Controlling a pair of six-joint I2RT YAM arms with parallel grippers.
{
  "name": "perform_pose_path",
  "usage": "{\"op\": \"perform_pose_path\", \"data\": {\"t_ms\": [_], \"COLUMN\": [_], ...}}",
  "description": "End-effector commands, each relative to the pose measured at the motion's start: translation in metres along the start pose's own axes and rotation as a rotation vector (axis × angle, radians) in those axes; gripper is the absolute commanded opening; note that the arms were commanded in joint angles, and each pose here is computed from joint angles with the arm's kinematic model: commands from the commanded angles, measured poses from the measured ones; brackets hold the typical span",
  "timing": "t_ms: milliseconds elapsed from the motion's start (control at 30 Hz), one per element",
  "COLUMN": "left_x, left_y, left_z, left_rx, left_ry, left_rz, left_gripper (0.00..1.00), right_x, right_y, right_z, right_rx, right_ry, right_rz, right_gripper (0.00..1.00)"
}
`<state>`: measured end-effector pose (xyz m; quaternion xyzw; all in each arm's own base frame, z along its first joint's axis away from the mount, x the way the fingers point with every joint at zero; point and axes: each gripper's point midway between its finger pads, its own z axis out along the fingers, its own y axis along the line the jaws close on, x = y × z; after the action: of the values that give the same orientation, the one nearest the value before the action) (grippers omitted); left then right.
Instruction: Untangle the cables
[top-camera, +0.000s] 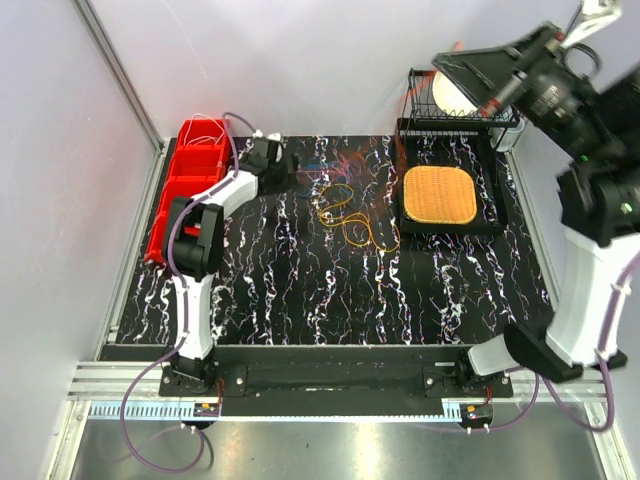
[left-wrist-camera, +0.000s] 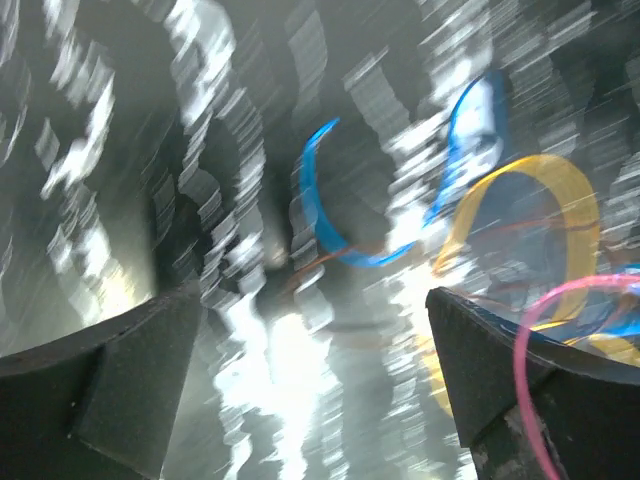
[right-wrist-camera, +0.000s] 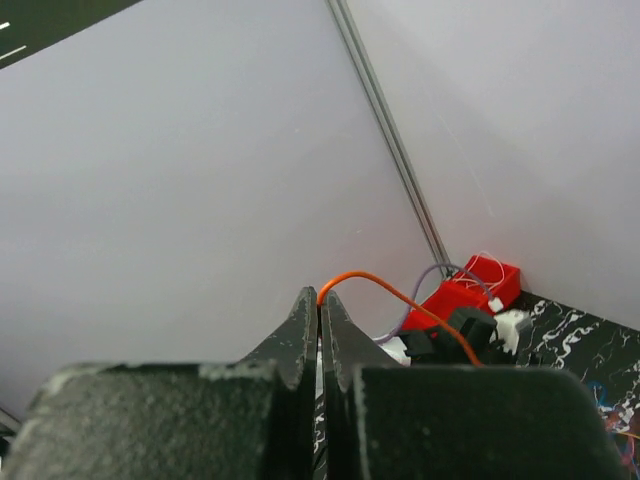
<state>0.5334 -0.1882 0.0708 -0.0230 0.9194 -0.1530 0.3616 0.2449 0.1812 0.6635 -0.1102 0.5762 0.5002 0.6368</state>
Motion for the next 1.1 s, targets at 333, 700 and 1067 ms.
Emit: {"op": "perform_pose_path", "data": {"t_ms": [333,700,1067], "left_x": [0.034,0.058,0.144], "left_y": [-0.098,-0.132,-0.005], "left_z": [-0.104,-0.148,-0.164], "left_rx": [0.183,0.077,-0.621], "left_ry": [-0.057,0.246,0.629], "left_rz": [0.159,0.322,0.556], "left_gripper": [0.97,0.99,0.99], "right_x": [0.016,0.034,0.059], "right_y": [-0.008,-0.021,-0.037], "right_z": [0.003,-0.002,-0.010], "right_rx": [-0.033,0.004,0.038], "right_ry": [0.017,0.052,0.070], "right_rz": [0.015,0.034,0.086], "right_gripper": [0.00,0.00,0.00]}}
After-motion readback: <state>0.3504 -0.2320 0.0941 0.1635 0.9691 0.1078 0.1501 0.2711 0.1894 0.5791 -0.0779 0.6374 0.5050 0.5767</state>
